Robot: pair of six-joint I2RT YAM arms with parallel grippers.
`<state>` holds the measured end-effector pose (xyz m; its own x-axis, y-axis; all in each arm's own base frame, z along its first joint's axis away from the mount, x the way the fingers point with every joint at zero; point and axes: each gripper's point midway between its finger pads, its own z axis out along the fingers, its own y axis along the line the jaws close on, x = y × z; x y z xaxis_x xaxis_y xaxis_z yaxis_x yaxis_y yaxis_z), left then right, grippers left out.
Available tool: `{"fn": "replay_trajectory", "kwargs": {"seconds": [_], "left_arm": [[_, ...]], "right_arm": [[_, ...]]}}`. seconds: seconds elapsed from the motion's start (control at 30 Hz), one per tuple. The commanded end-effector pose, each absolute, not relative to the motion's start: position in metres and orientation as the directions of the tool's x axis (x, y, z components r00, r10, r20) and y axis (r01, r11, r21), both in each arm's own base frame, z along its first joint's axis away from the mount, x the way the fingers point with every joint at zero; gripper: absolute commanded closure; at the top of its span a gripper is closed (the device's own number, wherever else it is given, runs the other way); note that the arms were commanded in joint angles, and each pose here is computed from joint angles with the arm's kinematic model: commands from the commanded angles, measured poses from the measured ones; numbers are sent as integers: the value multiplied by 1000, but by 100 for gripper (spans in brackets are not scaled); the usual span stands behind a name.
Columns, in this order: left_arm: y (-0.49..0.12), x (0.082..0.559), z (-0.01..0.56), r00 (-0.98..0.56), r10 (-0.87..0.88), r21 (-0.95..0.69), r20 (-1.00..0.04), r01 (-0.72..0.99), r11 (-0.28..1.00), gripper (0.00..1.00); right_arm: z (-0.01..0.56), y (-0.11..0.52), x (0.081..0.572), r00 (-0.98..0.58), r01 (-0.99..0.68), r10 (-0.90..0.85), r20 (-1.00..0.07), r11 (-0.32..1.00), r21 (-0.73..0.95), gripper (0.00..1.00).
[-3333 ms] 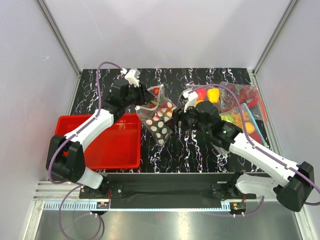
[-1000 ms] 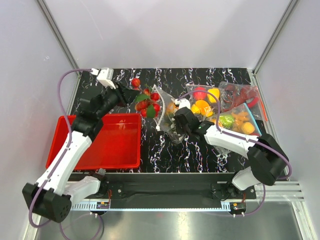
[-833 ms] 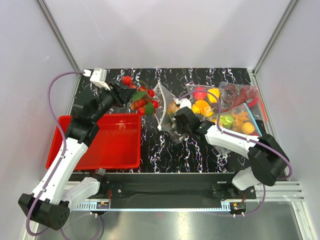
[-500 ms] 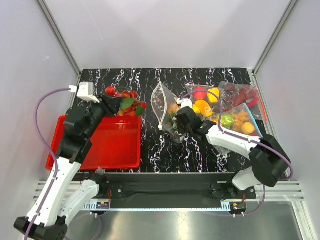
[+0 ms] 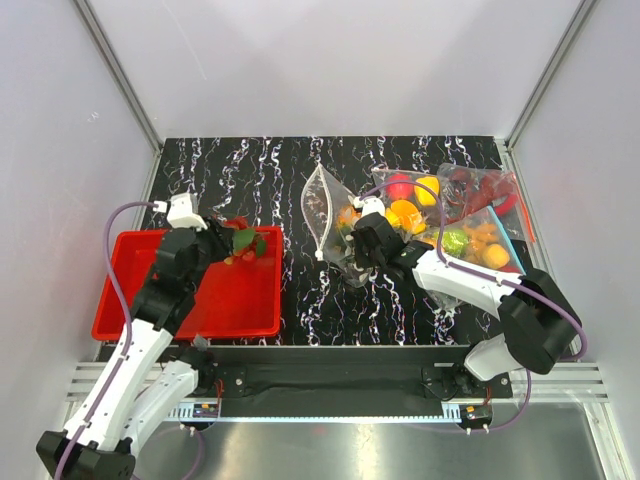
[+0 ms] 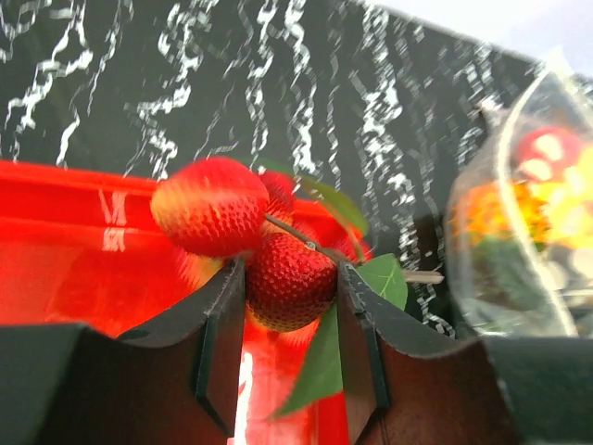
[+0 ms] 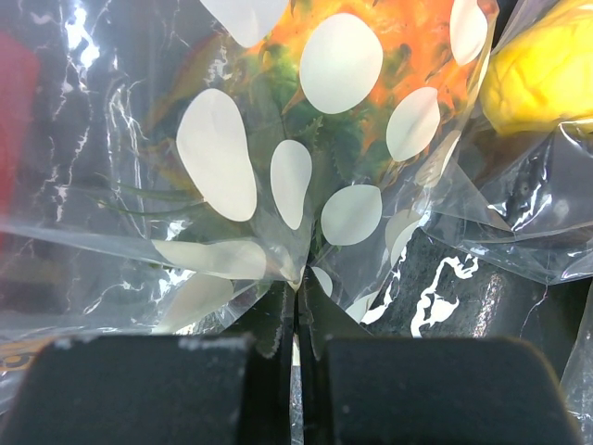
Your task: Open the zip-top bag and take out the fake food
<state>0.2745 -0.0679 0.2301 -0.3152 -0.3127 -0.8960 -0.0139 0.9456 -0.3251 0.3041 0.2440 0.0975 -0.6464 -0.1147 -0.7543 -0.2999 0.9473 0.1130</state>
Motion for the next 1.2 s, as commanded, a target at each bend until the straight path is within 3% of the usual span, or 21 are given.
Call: {"fn": "replay_trajectory", "kwargs": {"seconds": [0.0,0.23,0.33,0.43,0.5,0.6,0.67,0.7,0.9,1.17], "left_arm": [[-63,285,238,-258,-334,-335,-907,-42,941,100],[-61,285,227,-284,-331,-325,-900,-68,943,98],[-60,282,224,-289,-336,-329,-897,-74,941,82],[-60,279,223,-293,-336,-330,-895,-71,941,73],[-61,278,223,-296,-334,-329,-895,-67,942,62],[-62,277,224,-300,-329,-327,-895,-61,943,36],[-63,276,225,-299,-330,-329,-895,-57,943,31],[-64,276,225,-299,-331,-331,-895,-52,942,22],[-69,277,231,-288,-329,-338,-899,-19,941,20],[-110,292,260,-269,-324,-377,-907,177,909,27]], "right_arm": [[119,249,310,-622,-296,-64,-781,942,158,100],[121,247,310,-616,-295,-60,-785,942,159,100],[121,247,309,-617,-295,-59,-785,942,161,100],[120,247,308,-620,-295,-62,-782,942,160,100],[120,247,308,-618,-298,-62,-783,941,161,100],[120,246,308,-620,-296,-61,-782,941,161,100],[121,246,308,-618,-298,-62,-783,941,161,100],[120,246,308,-619,-295,-61,-783,942,160,100],[119,247,308,-620,-297,-59,-783,941,164,100],[123,249,310,-614,-303,-56,-787,938,169,100]]}}
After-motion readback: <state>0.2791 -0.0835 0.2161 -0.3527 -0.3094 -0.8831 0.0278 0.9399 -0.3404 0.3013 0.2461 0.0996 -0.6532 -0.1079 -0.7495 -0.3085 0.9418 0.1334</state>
